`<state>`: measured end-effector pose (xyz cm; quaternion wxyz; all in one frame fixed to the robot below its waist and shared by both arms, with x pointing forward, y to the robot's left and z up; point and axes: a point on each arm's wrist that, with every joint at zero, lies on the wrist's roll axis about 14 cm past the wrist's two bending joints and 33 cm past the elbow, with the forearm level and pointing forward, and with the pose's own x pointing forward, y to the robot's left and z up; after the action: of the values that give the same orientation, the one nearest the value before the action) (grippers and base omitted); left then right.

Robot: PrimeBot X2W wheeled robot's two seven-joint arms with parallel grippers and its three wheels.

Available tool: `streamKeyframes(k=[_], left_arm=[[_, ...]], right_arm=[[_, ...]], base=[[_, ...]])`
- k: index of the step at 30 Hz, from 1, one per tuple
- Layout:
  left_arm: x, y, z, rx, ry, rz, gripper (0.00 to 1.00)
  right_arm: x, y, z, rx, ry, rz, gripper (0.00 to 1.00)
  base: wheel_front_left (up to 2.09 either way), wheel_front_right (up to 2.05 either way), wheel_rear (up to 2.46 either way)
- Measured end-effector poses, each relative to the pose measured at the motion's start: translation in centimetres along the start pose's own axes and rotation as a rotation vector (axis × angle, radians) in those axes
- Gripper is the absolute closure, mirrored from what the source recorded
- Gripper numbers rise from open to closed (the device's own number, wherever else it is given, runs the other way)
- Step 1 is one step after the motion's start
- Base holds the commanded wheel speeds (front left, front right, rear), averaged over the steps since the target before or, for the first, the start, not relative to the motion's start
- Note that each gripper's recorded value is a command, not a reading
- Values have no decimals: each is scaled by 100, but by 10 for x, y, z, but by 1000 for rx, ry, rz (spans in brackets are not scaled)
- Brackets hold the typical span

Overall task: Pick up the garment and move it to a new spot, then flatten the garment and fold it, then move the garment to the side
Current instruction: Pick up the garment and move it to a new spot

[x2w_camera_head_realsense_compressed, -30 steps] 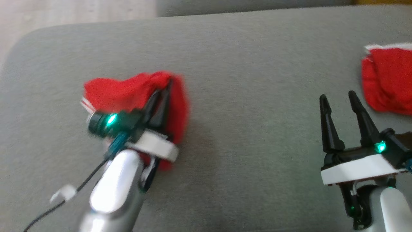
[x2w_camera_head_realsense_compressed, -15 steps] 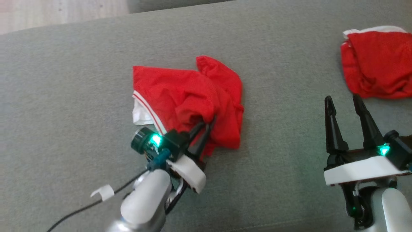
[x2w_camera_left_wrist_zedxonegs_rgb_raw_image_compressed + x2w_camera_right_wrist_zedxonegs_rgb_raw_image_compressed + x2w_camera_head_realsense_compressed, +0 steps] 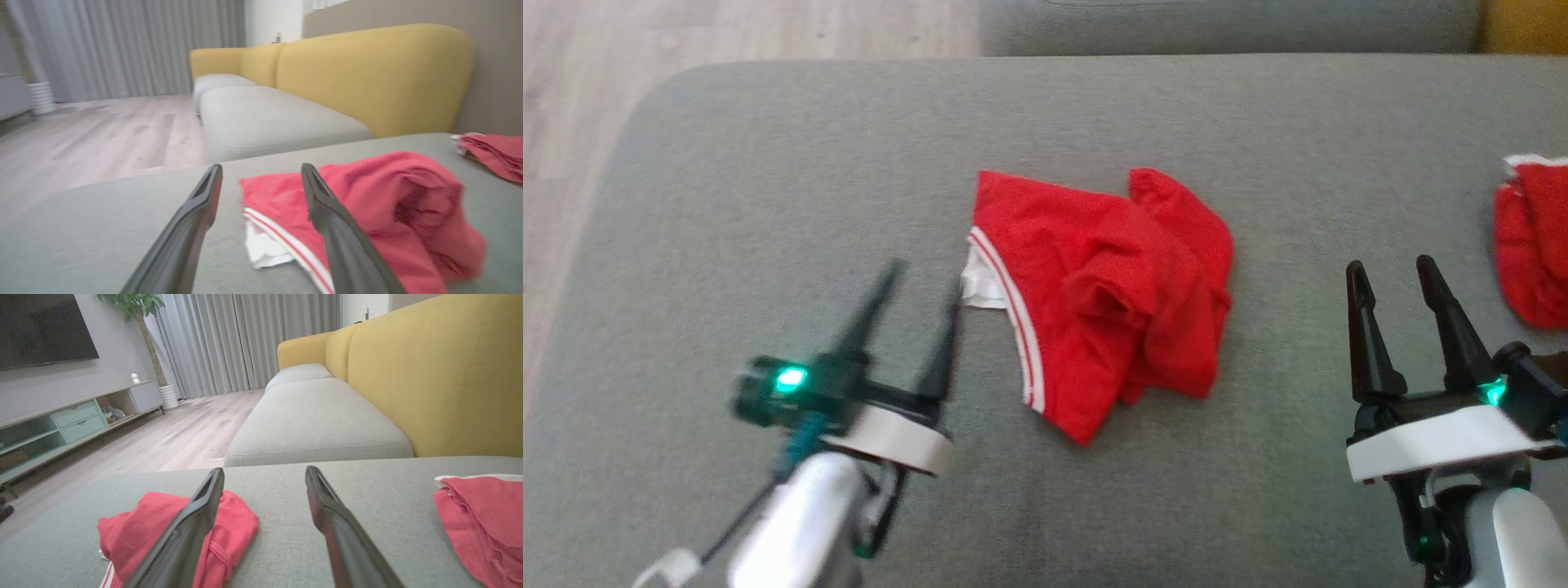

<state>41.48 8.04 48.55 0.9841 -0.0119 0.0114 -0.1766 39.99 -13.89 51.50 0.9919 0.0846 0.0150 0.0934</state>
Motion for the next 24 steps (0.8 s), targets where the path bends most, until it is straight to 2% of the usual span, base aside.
streamKeyframes(k=[5, 11, 15, 24], left_arm=[[-23, 66, 22, -9, -65, 203, 0], [-53, 114, 8, -38, -24, 341, 0], [-54, 118, 7, -34, -19, 345, 0], [-66, 102, -9, -52, 21, 321, 0]], right_arm=[[10, 17, -1, -1, 5, 54, 0], [17, 26, -6, 0, 21, 83, 0], [16, 23, -5, -10, 25, 72, 0], [-9, 6, -12, -3, 54, 14, 0]], base=[[0, 0, 0], [0, 0, 0], [0, 0, 0], [0, 0, 0]])
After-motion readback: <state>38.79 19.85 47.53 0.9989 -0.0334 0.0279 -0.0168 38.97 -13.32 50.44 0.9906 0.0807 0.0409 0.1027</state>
